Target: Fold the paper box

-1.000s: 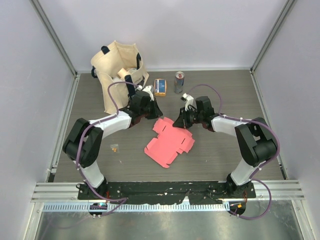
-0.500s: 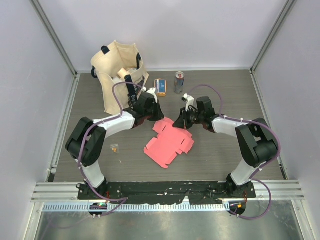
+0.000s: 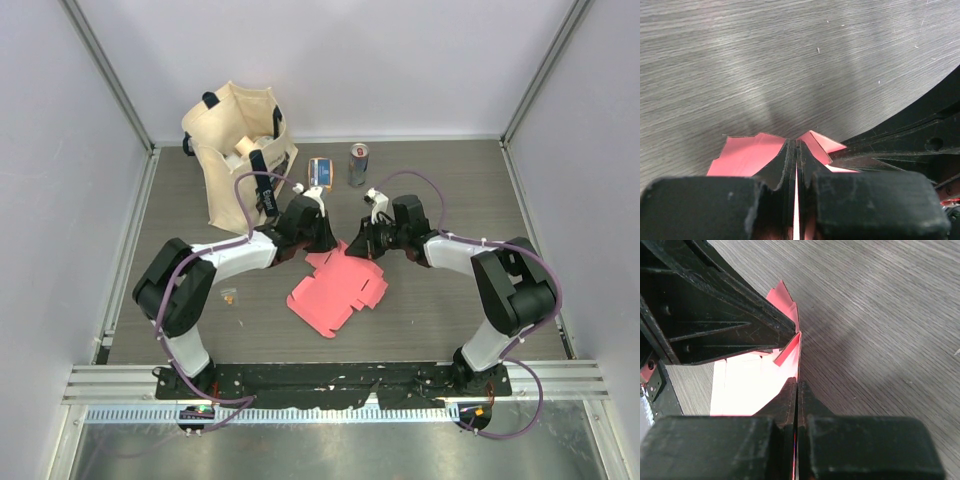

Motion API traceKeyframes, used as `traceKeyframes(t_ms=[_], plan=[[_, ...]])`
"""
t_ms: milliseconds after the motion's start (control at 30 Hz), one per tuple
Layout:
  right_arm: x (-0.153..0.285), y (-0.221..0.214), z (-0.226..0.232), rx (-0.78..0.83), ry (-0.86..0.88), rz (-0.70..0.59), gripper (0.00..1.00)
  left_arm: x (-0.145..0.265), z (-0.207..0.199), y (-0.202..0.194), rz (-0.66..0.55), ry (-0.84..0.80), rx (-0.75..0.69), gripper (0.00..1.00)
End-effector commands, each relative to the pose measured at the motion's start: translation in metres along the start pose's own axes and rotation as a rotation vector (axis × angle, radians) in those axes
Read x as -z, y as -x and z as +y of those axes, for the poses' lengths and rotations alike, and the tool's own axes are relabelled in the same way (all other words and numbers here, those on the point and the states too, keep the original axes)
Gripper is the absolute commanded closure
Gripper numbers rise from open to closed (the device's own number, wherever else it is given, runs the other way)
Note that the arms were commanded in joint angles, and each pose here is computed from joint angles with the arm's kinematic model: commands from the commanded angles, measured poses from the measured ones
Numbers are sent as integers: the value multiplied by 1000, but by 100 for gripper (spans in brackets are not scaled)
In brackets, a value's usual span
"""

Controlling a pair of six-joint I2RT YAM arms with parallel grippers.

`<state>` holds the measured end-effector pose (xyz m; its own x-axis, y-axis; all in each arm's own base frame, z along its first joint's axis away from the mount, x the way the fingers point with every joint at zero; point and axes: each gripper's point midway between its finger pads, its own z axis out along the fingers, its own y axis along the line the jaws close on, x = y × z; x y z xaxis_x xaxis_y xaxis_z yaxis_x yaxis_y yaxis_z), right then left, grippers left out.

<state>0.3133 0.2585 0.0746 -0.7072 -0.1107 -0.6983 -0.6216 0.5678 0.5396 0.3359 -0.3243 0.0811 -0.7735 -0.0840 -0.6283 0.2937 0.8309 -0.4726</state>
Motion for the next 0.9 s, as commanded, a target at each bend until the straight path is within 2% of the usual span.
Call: traceKeyframes(t_ms=[0,133,233,333,367,400,467,533,567,633,667,700,800,867], plan=[[-1,32,26,97,69,-100,98,3,-35,2,-7,-127,25,94],[-3,32,25,142,34,-87,98,4,-44,6,-16,-163,56,89],[-2,28,17,175,-33,-58,98,15,-40,9,-38,-137,55,80],[6,28,6,252,-108,-53,98,36,-37,17,-62,-114,78,69],[8,31,4,294,-125,-60,98,41,-34,15,-54,-108,115,59],[10,30,3,310,-135,-62,98,47,-30,19,-53,-109,144,54],[15,35,5,344,-141,-81,98,63,-39,22,-38,-179,181,47],[16,38,9,373,-121,-87,98,75,-38,29,-44,-208,196,47],[16,38,11,380,-112,-86,98,78,-41,31,-42,-226,192,51],[15,39,15,408,-92,-85,98,84,-48,34,-26,-260,168,61],[15,40,16,416,-86,-88,98,85,-48,31,-4,-257,169,70],[15,40,16,425,-85,-86,98,87,-51,30,8,-269,161,74],[14,41,18,429,-70,-80,98,92,-50,38,-39,-262,120,72],[14,38,20,434,-51,-68,98,94,-43,43,-74,-241,0,68]])
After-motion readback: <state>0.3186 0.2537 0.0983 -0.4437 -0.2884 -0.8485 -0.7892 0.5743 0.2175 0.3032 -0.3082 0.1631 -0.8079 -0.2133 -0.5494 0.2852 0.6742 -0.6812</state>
